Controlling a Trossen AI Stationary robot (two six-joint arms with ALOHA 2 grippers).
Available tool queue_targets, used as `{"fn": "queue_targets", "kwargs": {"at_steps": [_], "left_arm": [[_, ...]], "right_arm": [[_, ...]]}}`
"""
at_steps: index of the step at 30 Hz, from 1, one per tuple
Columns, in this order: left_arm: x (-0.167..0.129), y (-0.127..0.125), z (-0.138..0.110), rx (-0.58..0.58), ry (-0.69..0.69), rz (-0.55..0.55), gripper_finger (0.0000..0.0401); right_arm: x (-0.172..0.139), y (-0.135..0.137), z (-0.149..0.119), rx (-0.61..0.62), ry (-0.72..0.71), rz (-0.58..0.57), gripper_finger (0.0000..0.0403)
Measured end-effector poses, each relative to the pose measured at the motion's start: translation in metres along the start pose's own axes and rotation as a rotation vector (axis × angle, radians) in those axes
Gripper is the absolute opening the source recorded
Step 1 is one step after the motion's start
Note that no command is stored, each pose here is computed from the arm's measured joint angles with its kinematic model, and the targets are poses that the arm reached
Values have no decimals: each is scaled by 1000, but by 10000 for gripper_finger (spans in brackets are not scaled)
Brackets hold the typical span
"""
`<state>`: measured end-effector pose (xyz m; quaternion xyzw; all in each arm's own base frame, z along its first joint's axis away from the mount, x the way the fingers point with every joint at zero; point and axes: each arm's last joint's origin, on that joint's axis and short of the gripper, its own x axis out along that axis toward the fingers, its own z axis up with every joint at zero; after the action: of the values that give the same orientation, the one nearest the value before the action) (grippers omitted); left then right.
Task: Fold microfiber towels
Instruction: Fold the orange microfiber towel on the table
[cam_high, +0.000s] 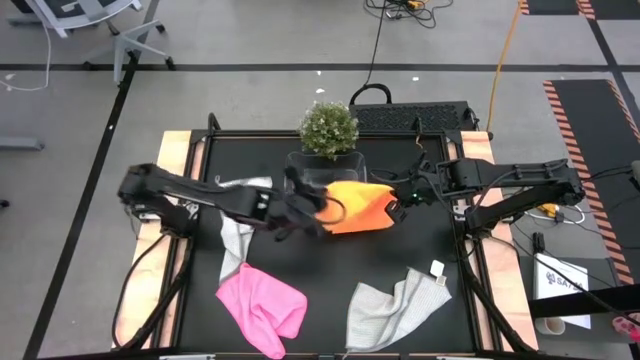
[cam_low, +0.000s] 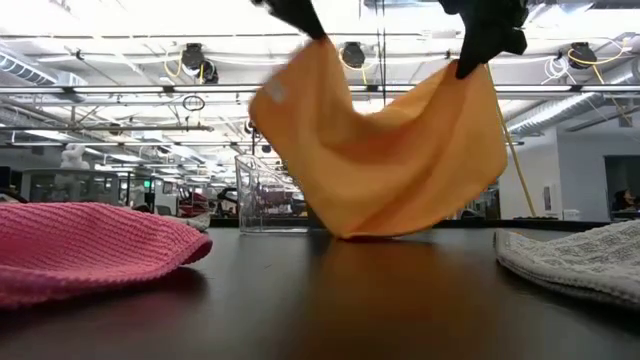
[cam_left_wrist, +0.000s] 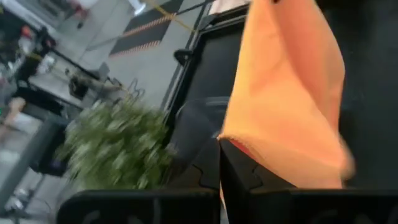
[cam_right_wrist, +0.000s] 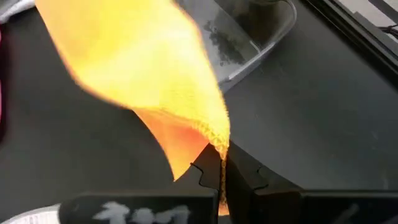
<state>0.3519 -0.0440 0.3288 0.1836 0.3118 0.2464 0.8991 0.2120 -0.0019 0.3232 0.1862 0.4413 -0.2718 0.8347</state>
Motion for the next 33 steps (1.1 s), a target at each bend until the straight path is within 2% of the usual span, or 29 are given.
{"fn": "queue_targets", "kwargs": {"at_steps": [2, 6, 7, 8, 10, 12, 15, 17, 19, 23, 28, 33], "left_arm": [[-18, 17, 5, -81, -39, 1, 2], [-46, 40, 8, -170, -97, 1, 2], [-51, 43, 7, -171, -97, 0, 1], [-54, 45, 9, -186, -114, 2, 1], [-60, 50, 9, -199, -130, 0, 1], [-61, 51, 9, -203, -134, -3, 1], [-60, 50, 9, -203, -128, -22, 1], [-57, 46, 9, -206, -124, -41, 1], [-55, 44, 8, -204, -118, -67, 1], [-53, 40, 9, -226, -117, -116, 1], [-52, 38, 9, -230, -114, -132, 1], [-51, 38, 9, -230, -112, -143, 1]], "right_arm": [[0, 1, 0, 8, 5, 16, 0], [-1, 10, 1, -7, 66, 197, 0], [-2, 11, 0, -25, 68, 209, 0], [-2, 11, -1, -35, 56, 183, 0], [-1, 7, -3, -13, 13, 55, 0], [0, 4, -5, 45, 2, -11, 0], [8, 12, -8, 2, 49, 135, 0], [15, 14, -15, -22, 75, 133, 0], [24, 13, -23, 7, 110, 127, 0], [46, 19, -39, 28, 211, 297, 0], [74, 15, -62, 32, 202, 255, 0], [84, 16, -67, 15, 165, 292, 0]]}}
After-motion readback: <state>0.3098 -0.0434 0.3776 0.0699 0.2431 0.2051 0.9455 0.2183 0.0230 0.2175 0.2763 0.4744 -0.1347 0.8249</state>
